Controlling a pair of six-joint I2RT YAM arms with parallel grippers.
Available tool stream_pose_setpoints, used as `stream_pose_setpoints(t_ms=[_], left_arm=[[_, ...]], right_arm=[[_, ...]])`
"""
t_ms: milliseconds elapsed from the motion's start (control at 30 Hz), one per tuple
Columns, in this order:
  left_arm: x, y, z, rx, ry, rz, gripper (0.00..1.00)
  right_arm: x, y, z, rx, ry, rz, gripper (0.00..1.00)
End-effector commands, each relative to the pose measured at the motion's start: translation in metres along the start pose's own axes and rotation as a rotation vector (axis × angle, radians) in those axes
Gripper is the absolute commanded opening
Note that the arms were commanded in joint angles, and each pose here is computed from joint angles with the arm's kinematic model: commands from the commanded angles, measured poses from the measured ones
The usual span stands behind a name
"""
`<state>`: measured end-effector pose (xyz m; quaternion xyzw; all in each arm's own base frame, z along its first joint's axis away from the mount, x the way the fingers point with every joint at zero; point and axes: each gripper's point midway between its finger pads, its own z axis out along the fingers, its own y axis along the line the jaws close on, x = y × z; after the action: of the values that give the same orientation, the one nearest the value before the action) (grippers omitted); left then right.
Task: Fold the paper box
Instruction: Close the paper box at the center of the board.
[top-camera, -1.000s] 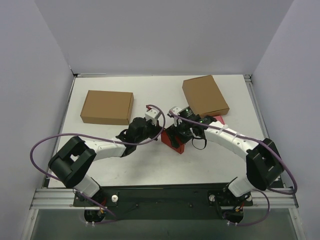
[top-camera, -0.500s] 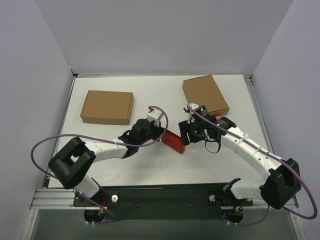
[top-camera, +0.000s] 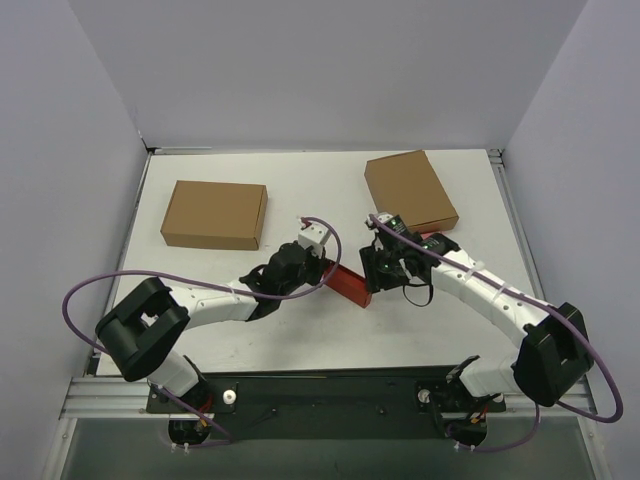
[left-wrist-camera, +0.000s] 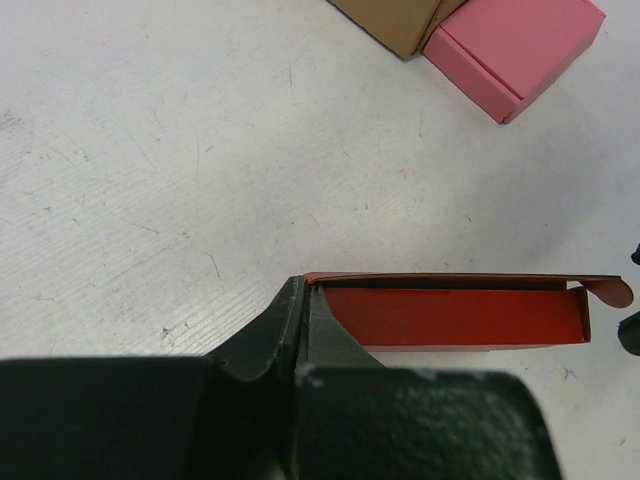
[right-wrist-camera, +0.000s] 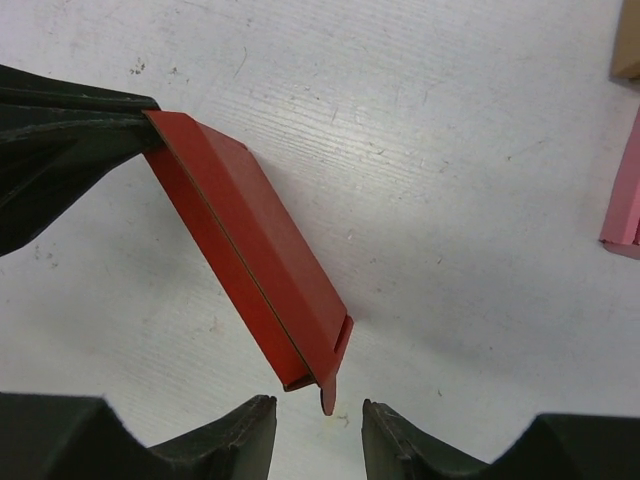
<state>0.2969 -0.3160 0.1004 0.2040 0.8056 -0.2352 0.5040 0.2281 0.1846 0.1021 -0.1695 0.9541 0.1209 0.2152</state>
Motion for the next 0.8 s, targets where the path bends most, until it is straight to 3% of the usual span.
stream_pose_setpoints(t_ms=[0,167,333,767], left_arm=[[0.089,0.017,-0.021,-0.06,0.311,0.049,0.0],[0.09,0.016,-0.022,-0.062,0.32,0.059,0.0],[0.087,0.019,-0.025,-0.074,0.321,0.077,0.0],[0.087,0.017,-0.021,-0.065,0.331,0.088,0.0]], right_arm=[[0.01,-0.012,0.005,0.071,0.023,0.012,0.4],[0.011,-0.008,0.014,0.057,0.043,0.014,0.28],[0.006,-0.002,0.015,0.049,0.026,-0.002,0.24],[-0.001,-0.006,0.008,0.087,0.007,0.008,0.26]])
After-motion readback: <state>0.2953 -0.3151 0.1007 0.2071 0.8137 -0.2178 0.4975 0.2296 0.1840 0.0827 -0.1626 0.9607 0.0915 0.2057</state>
